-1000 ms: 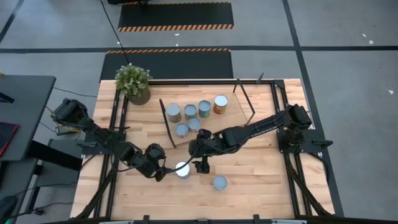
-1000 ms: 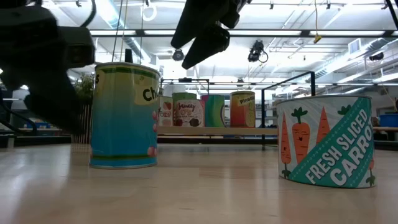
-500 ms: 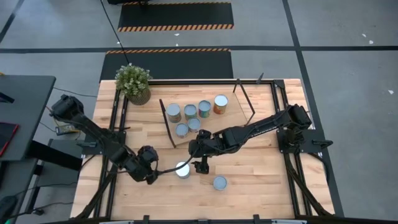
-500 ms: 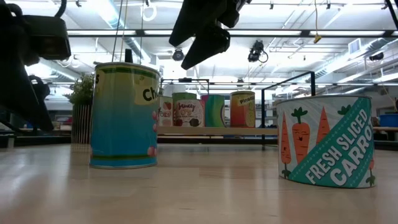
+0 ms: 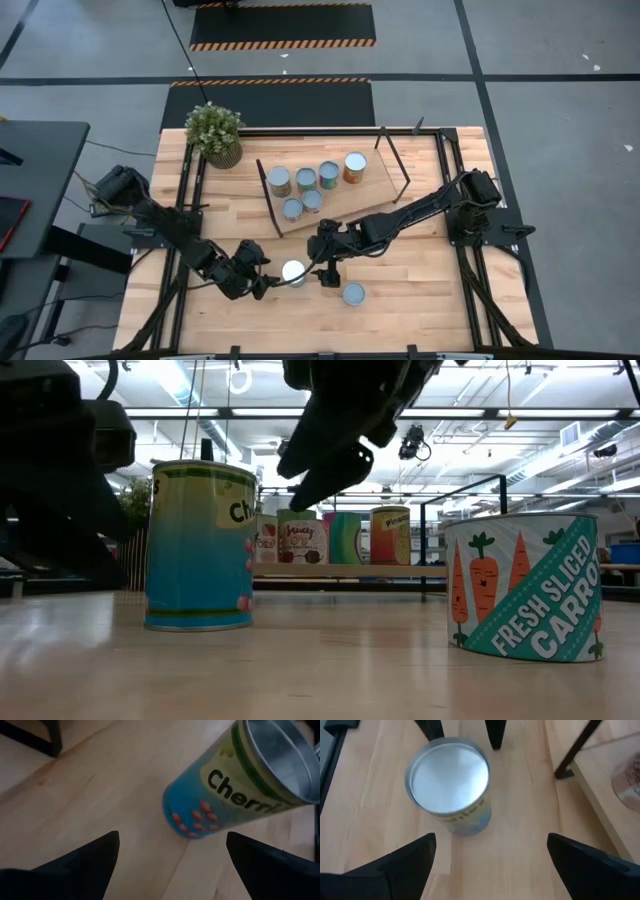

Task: Pick and place cans onto a shelf
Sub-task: Put the canned cherries on the shelf

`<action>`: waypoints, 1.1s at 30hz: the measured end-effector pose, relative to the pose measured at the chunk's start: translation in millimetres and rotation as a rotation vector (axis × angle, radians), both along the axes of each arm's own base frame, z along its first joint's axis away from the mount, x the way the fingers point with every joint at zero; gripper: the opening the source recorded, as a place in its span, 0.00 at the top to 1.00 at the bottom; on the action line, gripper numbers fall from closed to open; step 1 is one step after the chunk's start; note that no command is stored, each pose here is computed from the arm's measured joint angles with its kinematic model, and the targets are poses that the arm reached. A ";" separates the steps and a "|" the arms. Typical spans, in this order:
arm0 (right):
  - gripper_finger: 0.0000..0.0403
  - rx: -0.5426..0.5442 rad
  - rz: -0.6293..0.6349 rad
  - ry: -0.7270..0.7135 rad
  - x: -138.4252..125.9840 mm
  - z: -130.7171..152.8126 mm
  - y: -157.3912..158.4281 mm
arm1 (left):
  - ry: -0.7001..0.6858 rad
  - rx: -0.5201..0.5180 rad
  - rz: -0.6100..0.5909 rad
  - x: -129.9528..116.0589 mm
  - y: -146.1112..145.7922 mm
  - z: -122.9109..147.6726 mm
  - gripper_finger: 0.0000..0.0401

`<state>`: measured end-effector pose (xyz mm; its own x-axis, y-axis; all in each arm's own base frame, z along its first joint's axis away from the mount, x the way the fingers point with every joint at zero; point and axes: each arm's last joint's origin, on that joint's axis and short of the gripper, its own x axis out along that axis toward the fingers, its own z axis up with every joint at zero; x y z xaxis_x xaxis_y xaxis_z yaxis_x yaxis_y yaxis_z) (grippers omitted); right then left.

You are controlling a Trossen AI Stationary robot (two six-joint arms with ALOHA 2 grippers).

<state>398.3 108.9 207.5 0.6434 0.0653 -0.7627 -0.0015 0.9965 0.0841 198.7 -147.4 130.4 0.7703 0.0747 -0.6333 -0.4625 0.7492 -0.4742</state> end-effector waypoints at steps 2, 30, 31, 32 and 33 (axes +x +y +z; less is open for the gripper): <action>0.03 0.008 0.018 -0.042 0.9 -3.5 1.6 | -0.013 -0.012 0.015 4.1 -0.7 -4.2 0.06; 0.03 -0.084 0.151 -0.088 2.5 -7.3 -2.2 | -0.182 -0.059 0.183 42.2 29.7 -0.4 0.06; 0.03 -0.083 0.154 -0.088 2.5 -7.5 -2.1 | -0.183 -0.064 0.187 42.2 29.7 -0.4 0.06; 0.03 -0.082 0.155 -0.086 3.6 -9.9 -1.7 | -0.184 -0.067 0.191 42.2 29.7 -0.4 0.06; 0.03 -0.079 0.153 -0.086 4.7 -11.7 -1.5 | -0.185 -0.068 0.194 42.2 29.8 -0.3 0.06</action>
